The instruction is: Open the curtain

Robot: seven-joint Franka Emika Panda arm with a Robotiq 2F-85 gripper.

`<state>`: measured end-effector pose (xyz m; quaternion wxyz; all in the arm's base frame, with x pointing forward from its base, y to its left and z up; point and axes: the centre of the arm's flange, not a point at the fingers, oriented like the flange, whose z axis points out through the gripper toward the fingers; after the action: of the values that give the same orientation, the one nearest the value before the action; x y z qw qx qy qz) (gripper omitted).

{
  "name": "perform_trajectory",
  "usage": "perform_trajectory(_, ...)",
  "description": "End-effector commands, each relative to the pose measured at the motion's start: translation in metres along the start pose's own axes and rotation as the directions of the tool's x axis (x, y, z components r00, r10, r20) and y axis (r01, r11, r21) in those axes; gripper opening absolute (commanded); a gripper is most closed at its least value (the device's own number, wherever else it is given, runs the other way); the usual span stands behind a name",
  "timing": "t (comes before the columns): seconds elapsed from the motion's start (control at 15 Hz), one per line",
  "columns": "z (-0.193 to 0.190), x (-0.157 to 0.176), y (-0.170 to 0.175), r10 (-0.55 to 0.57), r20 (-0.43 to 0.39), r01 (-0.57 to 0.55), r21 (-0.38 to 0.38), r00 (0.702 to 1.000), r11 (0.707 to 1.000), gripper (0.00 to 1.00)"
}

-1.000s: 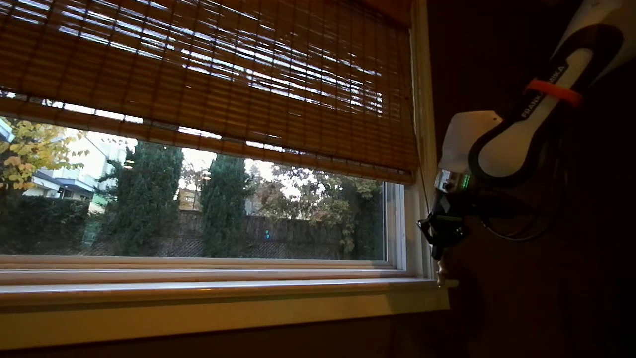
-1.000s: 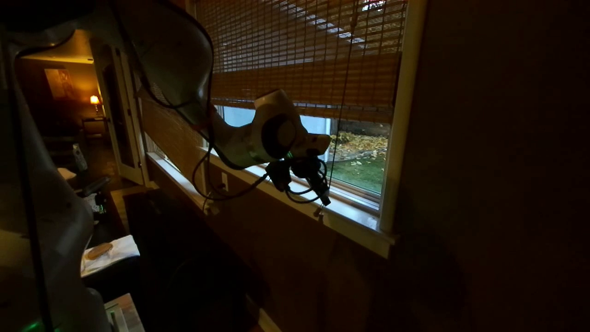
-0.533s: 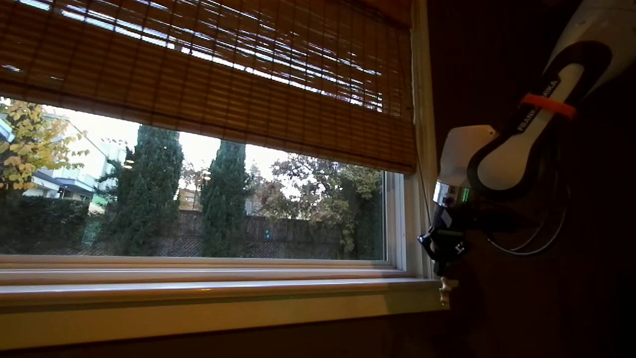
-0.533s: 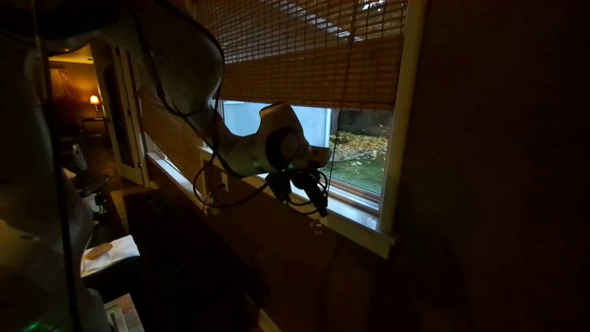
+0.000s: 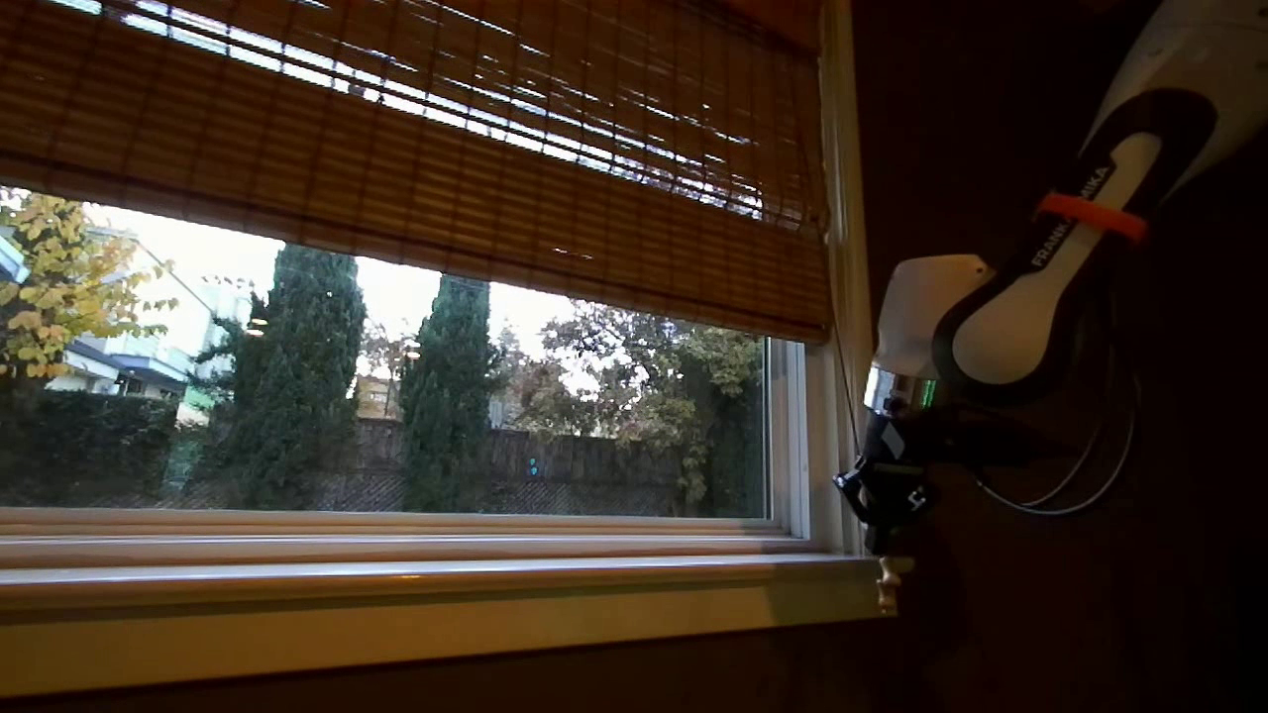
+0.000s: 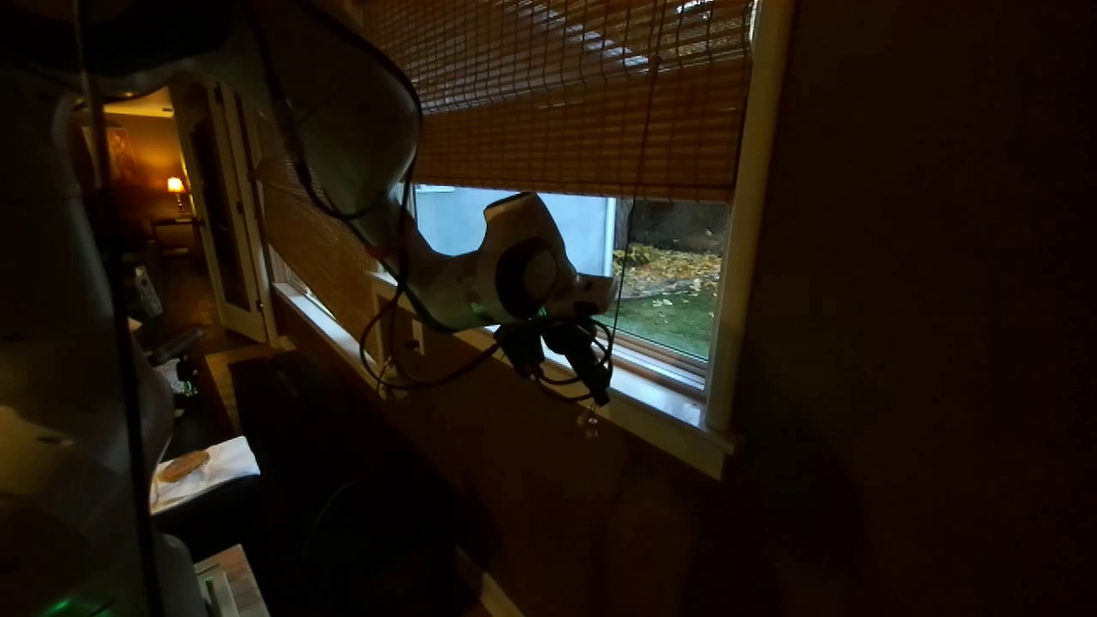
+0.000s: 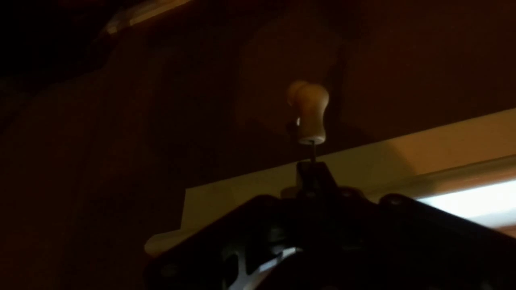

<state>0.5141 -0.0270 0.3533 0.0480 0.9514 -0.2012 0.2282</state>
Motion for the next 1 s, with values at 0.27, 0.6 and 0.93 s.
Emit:
perform_trajectory(0.27, 0.07, -0.049, 0.011, -0.033, 0.148, 0.042, -0.061, 0.988, 0.997, 0.34)
perform_trajectory(0.6, 0.086, -0.094, 0.007, -0.057, 0.318, 0.08, -0.06, 0.947, 0.995, 0.69)
perform_trajectory(0.93, 0.023, -0.109, -0.01, -0.075, 0.388, 0.101, -0.046, 0.919, 0.994, 1.0)
